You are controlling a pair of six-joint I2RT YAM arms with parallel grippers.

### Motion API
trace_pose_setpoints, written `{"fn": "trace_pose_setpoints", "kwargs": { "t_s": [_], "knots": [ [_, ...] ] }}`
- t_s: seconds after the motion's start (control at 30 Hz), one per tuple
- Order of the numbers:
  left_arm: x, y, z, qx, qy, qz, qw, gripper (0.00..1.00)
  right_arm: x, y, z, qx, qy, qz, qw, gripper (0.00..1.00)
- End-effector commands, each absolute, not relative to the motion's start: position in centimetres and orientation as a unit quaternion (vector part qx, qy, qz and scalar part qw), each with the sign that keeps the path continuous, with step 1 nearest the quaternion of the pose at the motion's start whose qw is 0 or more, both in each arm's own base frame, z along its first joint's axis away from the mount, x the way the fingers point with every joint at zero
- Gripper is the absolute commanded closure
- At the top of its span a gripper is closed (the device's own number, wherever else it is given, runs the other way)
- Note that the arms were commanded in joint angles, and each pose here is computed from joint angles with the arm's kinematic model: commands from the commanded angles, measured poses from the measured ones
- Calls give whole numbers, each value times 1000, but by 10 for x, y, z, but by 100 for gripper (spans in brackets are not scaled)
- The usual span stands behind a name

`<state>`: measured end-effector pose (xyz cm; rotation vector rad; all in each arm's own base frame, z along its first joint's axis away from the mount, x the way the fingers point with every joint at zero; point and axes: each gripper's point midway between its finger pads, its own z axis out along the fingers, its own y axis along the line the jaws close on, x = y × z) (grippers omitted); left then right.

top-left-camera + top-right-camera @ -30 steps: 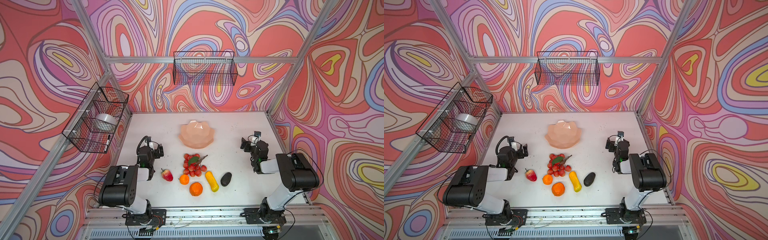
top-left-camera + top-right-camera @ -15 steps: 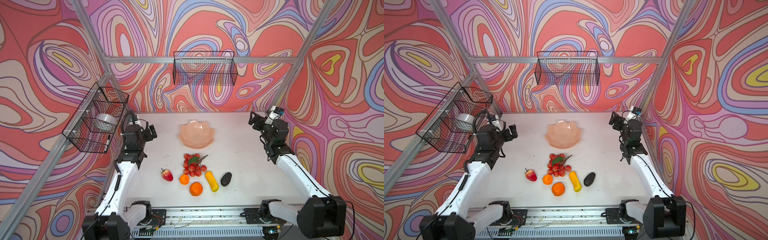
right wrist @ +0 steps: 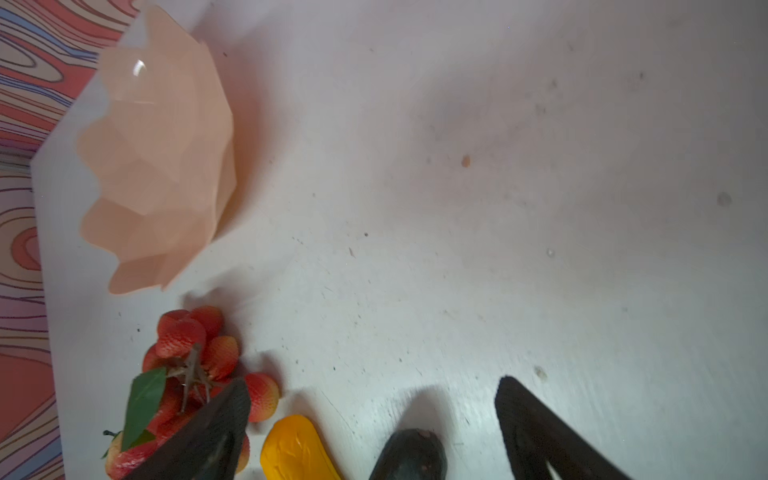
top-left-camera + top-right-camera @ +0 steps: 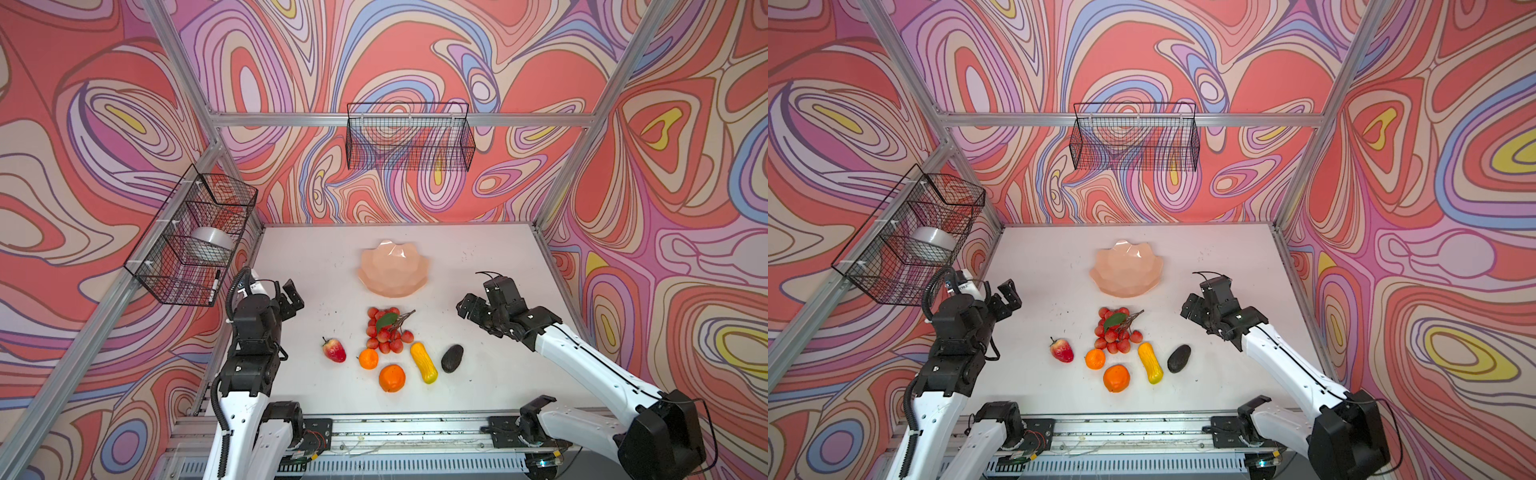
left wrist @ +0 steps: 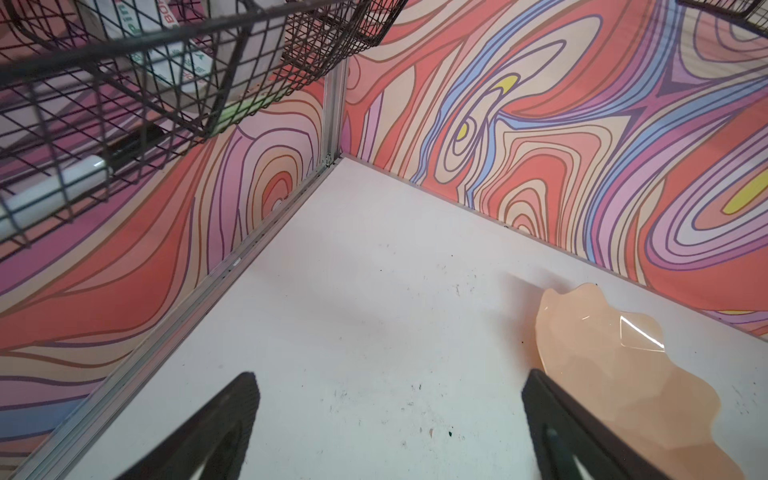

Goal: Place and organize the fake fruits in the fruit bowl
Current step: 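Reach the right gripper down and grasp the dark avocado, then carry the avocado with the right gripper into the pink bowl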

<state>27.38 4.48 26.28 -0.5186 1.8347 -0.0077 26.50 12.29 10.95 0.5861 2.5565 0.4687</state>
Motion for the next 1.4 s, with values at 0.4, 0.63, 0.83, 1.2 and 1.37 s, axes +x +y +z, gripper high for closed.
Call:
{"fn": "trace_pose_setpoints", "kwargs": {
  "t_s": [0.4, 0.63, 0.83, 1.2, 1.37],
  "knots": [
    [268, 49, 263, -241, 782, -1, 575, 0, 198, 162, 37, 272, 943, 117, 149, 3],
    [268, 49, 261, -245, 782, -1, 574, 0, 196, 160, 23, 279, 941, 106, 156, 13],
    [270, 51, 258, -247, 785, 4, 568, 0, 199, 165, 32, 259, 944, 105, 174, 48],
    [269, 53, 256, -250, 786, 10, 565, 0, 271, 211, 152, 105, 940, 102, 307, 67],
    [268, 53, 254, -250, 789, 13, 561, 0, 324, 265, 180, 18, 938, 82, 336, 67]
  ]
}}
